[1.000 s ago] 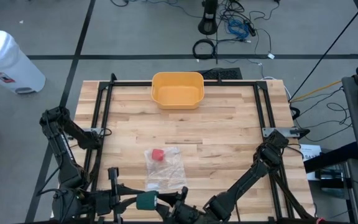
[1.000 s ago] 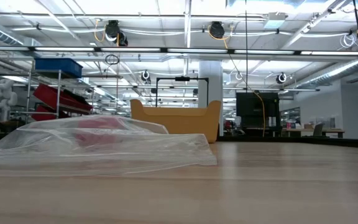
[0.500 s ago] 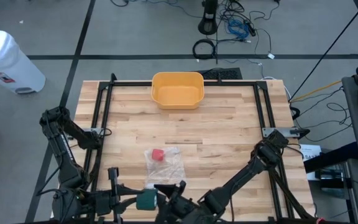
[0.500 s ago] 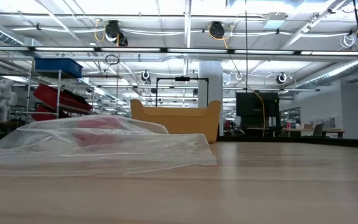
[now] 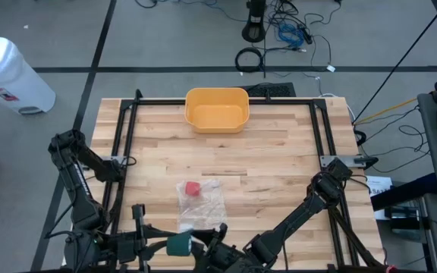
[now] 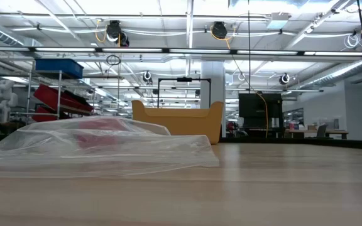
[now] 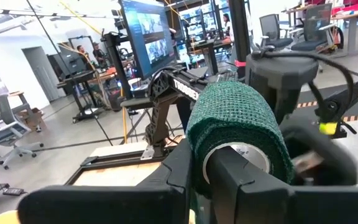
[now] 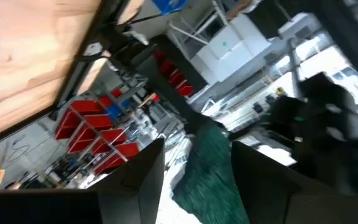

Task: Roll bandage
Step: Roll the green bandage

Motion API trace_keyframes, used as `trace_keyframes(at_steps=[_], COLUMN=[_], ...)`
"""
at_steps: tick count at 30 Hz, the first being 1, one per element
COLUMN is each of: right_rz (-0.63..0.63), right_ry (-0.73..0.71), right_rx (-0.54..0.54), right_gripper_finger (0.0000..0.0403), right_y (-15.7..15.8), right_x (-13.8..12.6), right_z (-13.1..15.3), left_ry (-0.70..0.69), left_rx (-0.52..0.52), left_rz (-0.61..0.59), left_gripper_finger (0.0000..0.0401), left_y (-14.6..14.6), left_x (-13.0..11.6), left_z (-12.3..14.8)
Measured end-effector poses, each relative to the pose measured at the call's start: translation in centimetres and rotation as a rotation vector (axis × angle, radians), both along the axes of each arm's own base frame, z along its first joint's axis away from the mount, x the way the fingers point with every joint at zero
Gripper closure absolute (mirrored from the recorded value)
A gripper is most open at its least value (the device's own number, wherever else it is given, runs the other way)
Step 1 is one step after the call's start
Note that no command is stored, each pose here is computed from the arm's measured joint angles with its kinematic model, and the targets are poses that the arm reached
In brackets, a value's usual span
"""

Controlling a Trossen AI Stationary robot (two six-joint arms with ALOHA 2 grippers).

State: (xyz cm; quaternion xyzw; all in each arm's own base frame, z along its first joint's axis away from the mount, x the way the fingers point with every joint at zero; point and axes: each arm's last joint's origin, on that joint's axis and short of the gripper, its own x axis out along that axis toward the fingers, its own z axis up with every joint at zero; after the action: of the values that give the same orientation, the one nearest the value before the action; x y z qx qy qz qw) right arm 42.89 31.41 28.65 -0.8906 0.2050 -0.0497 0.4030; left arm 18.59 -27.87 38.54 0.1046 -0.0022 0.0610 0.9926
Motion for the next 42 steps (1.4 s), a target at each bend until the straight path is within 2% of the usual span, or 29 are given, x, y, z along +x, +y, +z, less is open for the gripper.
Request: trace_keyframes(at_steps=[15,22,28,30,34,42], right_rz=[0.024,0.022,0.025,0.027,0.03,0.069], right_ry=[-0.055,-0.087,-0.102,-0.11,-0.164,-0.277], right_rx=[0.002,0.075,0.11,0.125,0.205,0.436], right_gripper_finger=[0.0289,0.0337,0.0395,0.0399,0.0401,0.0402], right_y=[0.1,0.2,0.4,0.4,0.6,2.4], right_x=[0.1,0.0,-0.1,-0.1,-0.3,-1.6], right_z=[0.9,0.9,0.9,0.9,1.3,1.7], left_ry=[0.0,0.001,0.002,0.004,0.01,0.032], left_rx=[-0.002,0.0,0.004,0.015,0.051,0.097], left_rz=[0.001,0.006,0.007,0.007,0.007,0.011], left_gripper_finger=[0.036,0.036,0.036,0.036,0.036,0.036], left_y=[0.0,0.1,0.1,0.1,0.1,0.1], left_x=[0.0,0.1,0.1,0.1,0.1,0.2], left_z=[0.0,0.0,0.0,-0.1,-0.1,-0.4])
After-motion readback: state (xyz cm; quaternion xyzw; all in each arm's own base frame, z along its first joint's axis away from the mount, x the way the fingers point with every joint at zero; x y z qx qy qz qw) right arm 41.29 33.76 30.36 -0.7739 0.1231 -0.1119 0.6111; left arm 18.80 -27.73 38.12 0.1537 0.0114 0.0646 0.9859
